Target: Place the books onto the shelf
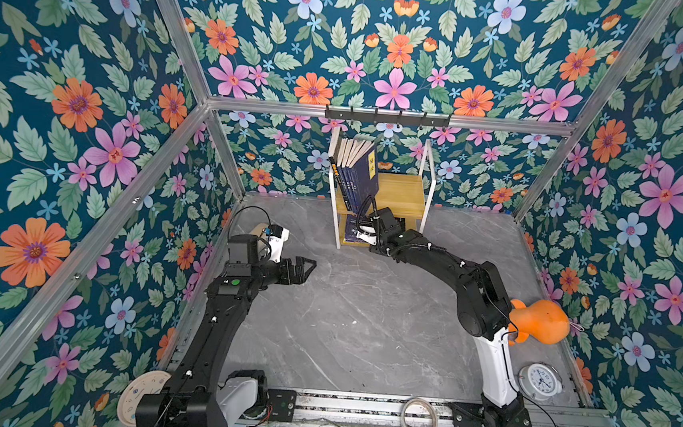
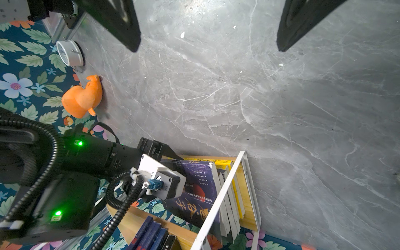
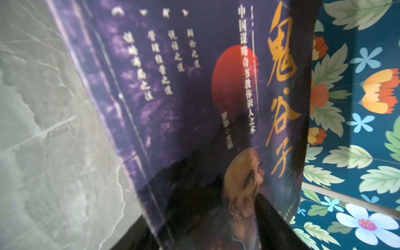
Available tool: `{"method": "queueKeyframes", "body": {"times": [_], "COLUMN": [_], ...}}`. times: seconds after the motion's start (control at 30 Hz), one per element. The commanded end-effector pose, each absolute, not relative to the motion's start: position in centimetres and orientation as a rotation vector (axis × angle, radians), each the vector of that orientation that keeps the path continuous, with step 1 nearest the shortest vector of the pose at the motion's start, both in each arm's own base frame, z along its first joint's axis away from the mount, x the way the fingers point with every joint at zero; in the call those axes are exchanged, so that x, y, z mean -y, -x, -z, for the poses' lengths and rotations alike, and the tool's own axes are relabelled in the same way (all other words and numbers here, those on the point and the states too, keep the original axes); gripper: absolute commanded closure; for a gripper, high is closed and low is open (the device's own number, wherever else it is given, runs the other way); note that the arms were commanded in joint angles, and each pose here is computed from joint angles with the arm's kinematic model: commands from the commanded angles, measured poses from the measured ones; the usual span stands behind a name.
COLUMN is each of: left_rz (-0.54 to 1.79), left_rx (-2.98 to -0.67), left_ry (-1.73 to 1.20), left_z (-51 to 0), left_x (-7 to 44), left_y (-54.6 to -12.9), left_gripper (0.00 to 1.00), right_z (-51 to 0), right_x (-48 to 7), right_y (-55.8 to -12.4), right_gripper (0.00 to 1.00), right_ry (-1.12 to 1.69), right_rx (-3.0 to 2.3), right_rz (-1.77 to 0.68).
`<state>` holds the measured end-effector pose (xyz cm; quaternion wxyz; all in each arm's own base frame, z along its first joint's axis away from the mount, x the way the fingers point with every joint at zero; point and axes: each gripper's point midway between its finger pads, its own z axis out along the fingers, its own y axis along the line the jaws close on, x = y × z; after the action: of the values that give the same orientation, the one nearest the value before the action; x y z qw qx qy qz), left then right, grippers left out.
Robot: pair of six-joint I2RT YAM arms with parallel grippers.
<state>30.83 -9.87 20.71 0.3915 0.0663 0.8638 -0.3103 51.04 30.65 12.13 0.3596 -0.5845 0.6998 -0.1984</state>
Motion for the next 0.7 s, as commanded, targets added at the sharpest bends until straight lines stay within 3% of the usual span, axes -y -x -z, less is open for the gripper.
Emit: {"method": "queueKeyframes", "body": {"times": [0.0,0.3,0.67], "left_rz": [0.765,0.77,0.79], "left_rx": [-2.18,-2.177,-2.172], "left_ry": [-0.177,-0.172,-0.17], "left_z": [-20.8,-20.9,-21.2], "left_x": [9.6,9.6,9.7], "left_y": [-31.1,-31.2,-31.0], "left_gripper": [0.0,0.0,0.0], "right_z": [-13.5,-13.7,-12.8], "right_x": [-31.0,-29.4,-27.7], "right_y": [-52.1,-49.9,-50.4], "right_gripper": [0.37,0.24,0.26], "right_ry": [1.464,1.519,1.483], "right_rx": [-1.767,-1.797,-1.825], "right_rz": [0.53,0.499,0.503]}}
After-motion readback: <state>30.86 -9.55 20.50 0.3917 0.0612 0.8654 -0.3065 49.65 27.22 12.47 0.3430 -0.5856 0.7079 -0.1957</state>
